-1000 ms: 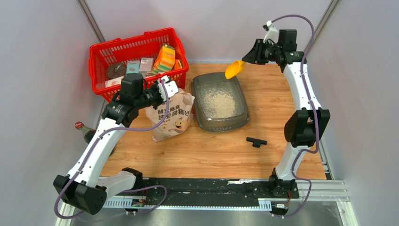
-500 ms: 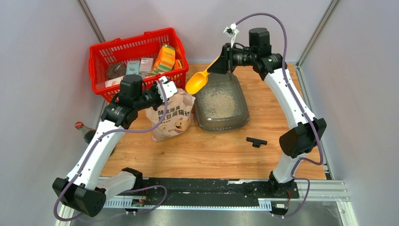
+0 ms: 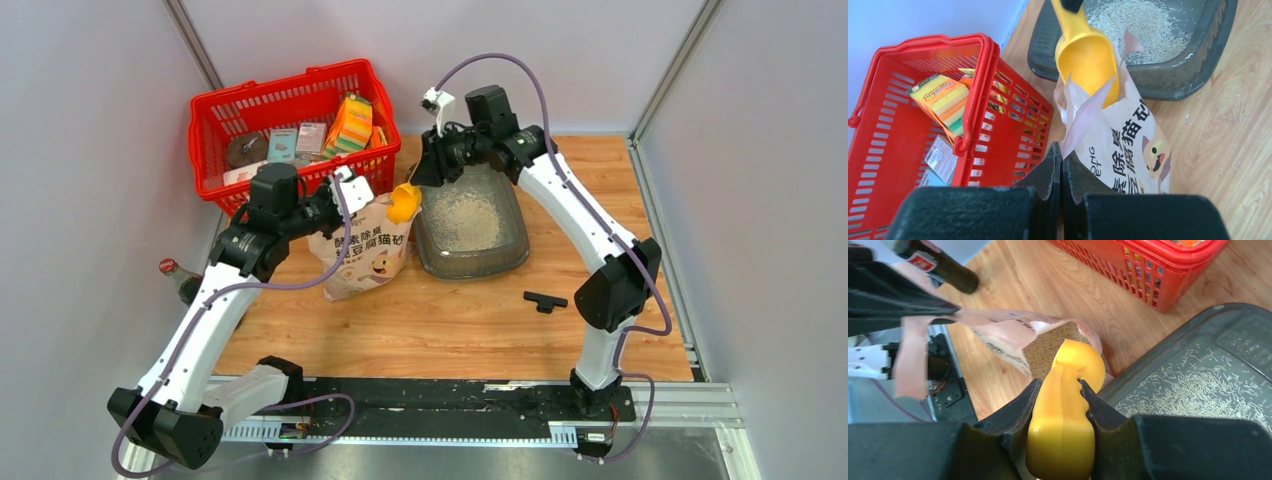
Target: Fill the litter box with clean litter
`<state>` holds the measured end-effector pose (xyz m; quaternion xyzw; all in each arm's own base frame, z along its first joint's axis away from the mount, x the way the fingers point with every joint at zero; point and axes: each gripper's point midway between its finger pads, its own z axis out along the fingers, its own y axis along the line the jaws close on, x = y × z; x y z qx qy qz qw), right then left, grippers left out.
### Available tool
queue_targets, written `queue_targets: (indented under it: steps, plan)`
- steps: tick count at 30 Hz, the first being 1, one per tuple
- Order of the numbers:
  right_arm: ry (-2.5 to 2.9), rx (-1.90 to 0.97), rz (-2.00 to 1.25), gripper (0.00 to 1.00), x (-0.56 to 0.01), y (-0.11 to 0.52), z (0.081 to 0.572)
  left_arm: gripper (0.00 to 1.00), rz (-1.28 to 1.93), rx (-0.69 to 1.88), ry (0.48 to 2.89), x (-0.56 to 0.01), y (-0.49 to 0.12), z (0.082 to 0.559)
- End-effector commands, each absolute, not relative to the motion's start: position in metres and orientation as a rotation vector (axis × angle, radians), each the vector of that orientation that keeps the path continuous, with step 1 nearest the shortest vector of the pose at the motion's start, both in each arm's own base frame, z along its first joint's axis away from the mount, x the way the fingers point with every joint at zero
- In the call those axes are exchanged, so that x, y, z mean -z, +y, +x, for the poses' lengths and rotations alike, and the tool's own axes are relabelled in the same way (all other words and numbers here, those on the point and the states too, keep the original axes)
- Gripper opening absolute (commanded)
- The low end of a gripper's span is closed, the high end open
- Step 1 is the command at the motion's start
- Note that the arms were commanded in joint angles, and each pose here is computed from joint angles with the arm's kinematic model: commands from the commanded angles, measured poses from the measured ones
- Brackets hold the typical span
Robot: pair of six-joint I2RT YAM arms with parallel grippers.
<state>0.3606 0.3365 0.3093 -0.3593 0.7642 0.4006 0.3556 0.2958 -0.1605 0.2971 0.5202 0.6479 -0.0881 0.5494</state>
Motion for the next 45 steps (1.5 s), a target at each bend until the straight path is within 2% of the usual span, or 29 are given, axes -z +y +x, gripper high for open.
queue_targets:
  steps: [1, 7, 14, 20, 30, 34, 41, 45]
  plan:
    - [1.964, -0.794, -0.843, 0.00, -0.309, 0.340, 0.392, 0.00, 1.195, 0.225, 1.371, -0.338, -0.170, 0.284]
    - [2.009, -0.597, -0.754, 0.00, -0.292, 0.344, 0.407, 0.00, 1.206, 0.209, 1.345, -0.335, -0.166, 0.273]
    - [2.061, -0.525, -0.789, 0.00, -0.257, 0.368, 0.390, 0.00, 1.155, 0.215, 1.346, -0.335, -0.167, 0.277]
    - [2.124, -0.542, -0.837, 0.00, -0.233, 0.379, 0.375, 0.00, 1.050, 0.184, 1.295, -0.361, -0.166, 0.292]
    - [2.133, -0.444, -0.770, 0.00, -0.240, 0.365, 0.384, 0.00, 0.997, 0.230, 1.260, -0.380, -0.171, 0.289]
    - [2.228, -0.359, -0.777, 0.00, -0.193, 0.357, 0.384, 0.00, 0.988, 0.241, 1.249, -0.384, -0.174, 0.291]
    - [2.391, -0.601, -0.832, 0.00, -0.144, 0.378, 0.346, 0.00, 0.997, 0.222, 1.241, -0.383, -0.175, 0.296]
    - [2.418, -0.805, -0.879, 0.00, -0.141, 0.394, 0.322, 0.00, 1.004, 0.195, 1.241, -0.383, -0.173, 0.299]
